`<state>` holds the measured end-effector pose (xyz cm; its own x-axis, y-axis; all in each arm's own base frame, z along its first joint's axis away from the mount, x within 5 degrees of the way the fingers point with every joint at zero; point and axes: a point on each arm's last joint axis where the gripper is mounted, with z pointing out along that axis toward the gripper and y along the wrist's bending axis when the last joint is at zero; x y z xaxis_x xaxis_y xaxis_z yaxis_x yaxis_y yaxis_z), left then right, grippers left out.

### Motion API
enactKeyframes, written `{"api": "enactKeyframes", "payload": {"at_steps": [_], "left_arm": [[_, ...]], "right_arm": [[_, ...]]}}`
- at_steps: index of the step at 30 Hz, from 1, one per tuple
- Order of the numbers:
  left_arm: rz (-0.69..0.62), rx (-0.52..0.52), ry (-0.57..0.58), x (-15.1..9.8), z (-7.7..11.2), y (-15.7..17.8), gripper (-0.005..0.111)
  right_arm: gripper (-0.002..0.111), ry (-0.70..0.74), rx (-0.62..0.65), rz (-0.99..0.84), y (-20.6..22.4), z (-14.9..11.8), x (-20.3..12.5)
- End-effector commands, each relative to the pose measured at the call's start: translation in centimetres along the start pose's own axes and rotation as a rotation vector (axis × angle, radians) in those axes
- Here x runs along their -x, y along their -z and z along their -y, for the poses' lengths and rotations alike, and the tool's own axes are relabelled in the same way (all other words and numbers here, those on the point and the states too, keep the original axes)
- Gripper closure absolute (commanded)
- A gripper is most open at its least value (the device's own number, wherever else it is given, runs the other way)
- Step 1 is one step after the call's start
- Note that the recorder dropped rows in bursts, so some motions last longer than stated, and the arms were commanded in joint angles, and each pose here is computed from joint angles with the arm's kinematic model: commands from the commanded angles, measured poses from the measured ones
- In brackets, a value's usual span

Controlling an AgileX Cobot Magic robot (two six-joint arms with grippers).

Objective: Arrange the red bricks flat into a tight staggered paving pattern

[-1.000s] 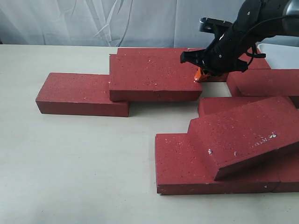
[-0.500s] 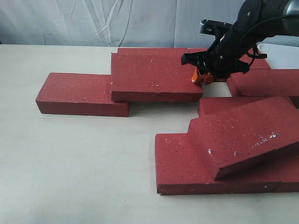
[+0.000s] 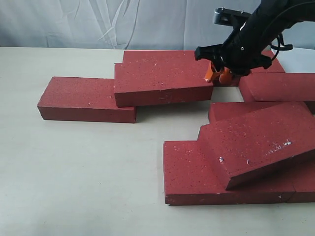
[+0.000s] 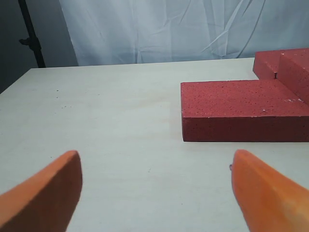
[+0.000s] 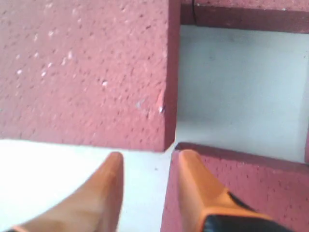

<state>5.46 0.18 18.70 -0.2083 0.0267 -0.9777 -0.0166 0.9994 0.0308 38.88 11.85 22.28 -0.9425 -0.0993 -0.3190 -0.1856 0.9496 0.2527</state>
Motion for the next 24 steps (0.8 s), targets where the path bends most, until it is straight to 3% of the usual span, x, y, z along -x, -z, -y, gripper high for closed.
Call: {"api": "enactKeyframes", "payload": {"at_steps": [1,15,24], "left_arm": [[0.01,-0.003,0.007,0.0,0.0,0.0,0.027],[0.01,-0.003,0.007,0.0,0.0,0.0,0.027],[0.01,-0.003,0.007,0.0,0.0,0.0,0.027]], "right_arm": [[0.108,0.139,0.019,-0.053,2.2,-2.8,-1.9],[0.108,0.307,0.044,-0.12,2.0,-7.2,-11.0],[0.108,0.352,0.028,-0.165,1.0,-8.0,-13.5]]}}
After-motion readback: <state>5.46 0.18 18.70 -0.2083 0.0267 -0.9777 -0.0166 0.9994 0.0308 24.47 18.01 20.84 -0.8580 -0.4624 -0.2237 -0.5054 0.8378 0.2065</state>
